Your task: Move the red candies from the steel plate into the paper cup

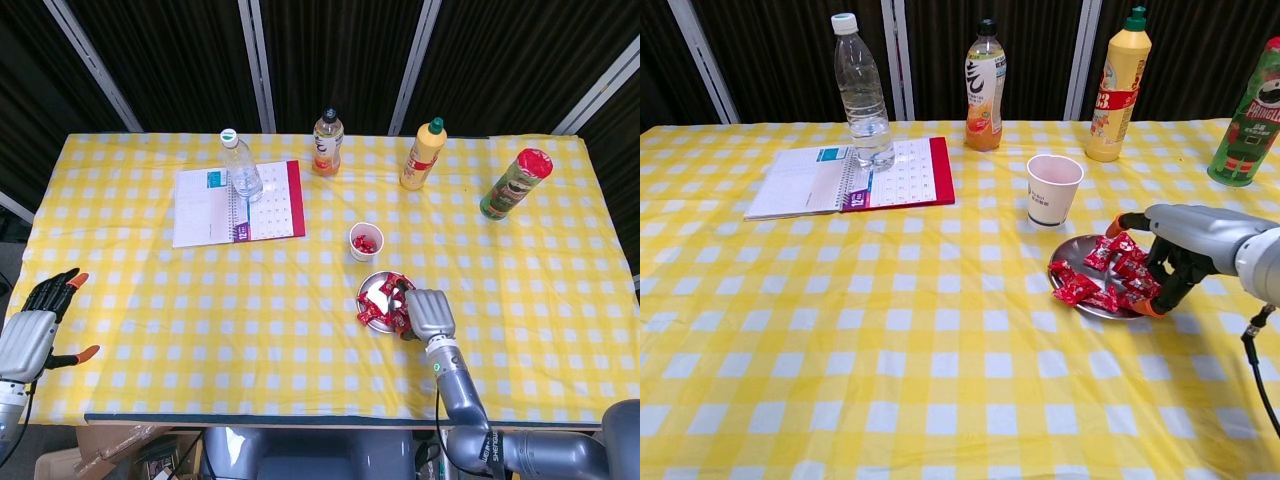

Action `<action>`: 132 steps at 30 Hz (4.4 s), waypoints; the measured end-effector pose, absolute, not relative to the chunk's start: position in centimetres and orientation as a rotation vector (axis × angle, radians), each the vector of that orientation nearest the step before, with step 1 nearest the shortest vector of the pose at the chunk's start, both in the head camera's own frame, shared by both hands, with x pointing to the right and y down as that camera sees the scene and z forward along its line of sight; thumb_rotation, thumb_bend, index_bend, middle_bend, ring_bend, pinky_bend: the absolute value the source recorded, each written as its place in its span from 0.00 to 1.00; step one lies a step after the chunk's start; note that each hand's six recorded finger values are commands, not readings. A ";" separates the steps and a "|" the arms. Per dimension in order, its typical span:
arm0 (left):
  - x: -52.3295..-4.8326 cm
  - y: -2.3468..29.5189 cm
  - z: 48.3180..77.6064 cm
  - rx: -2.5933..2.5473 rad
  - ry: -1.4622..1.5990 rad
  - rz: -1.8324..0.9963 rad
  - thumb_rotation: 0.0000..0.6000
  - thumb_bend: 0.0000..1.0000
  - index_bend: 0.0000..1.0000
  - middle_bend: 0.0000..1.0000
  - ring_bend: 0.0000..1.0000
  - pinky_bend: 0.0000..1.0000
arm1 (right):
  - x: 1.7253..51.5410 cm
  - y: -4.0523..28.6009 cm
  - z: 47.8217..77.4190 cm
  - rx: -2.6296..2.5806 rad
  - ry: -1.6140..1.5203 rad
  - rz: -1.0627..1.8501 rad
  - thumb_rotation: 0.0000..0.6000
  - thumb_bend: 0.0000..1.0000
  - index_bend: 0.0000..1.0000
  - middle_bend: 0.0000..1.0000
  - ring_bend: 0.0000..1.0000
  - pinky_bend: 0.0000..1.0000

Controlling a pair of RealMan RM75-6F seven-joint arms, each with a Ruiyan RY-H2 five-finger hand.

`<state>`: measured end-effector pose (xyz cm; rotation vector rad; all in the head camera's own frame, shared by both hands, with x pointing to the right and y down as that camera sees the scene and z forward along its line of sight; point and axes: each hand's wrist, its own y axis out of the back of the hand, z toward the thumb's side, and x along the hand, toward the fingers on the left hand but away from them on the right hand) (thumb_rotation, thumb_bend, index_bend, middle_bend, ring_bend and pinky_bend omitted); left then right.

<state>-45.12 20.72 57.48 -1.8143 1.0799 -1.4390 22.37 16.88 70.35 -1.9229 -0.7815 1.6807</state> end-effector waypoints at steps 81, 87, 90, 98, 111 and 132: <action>-45.2 20.4 58.2 -1.865 1.097 -1.494 1.00 0.04 0.00 0.00 0.00 0.00 | 15.7 1.9 68.7 -1.855 -0.990 1.479 1.00 0.49 0.64 0.81 0.90 1.00; -45.1 20.3 58.2 -1.872 1.096 -1.503 1.00 0.04 0.00 0.00 0.00 0.00 | 15.8 1.7 70.7 -1.867 -0.985 1.512 1.00 0.49 0.54 0.81 0.90 1.00; -45.1 20.3 58.3 -1.872 1.095 -1.508 1.00 0.04 0.00 0.00 0.00 0.00 | 15.8 1.9 71.6 -1.876 -0.975 1.524 1.00 0.45 0.49 0.81 0.90 1.00; -45.1 20.3 58.3 -1.871 1.092 -1.510 1.00 0.04 0.00 0.00 0.00 0.00 | 15.6 2.4 72.2 -1.893 -0.969 1.517 1.00 0.33 0.41 0.81 0.90 1.00; -45.2 20.3 58.2 -1.866 1.090 -1.508 1.00 0.04 0.00 0.00 0.00 0.00 | 15.2 2.5 70.7 -1.894 -0.993 1.470 1.00 0.31 0.37 0.81 0.90 1.00; -45.1 20.3 58.1 -1.856 1.086 -1.497 1.00 0.04 0.00 0.00 0.00 0.00 | 15.4 4.5 66.4 -1.889 -1.009 1.369 1.00 0.31 0.36 0.81 0.90 1.00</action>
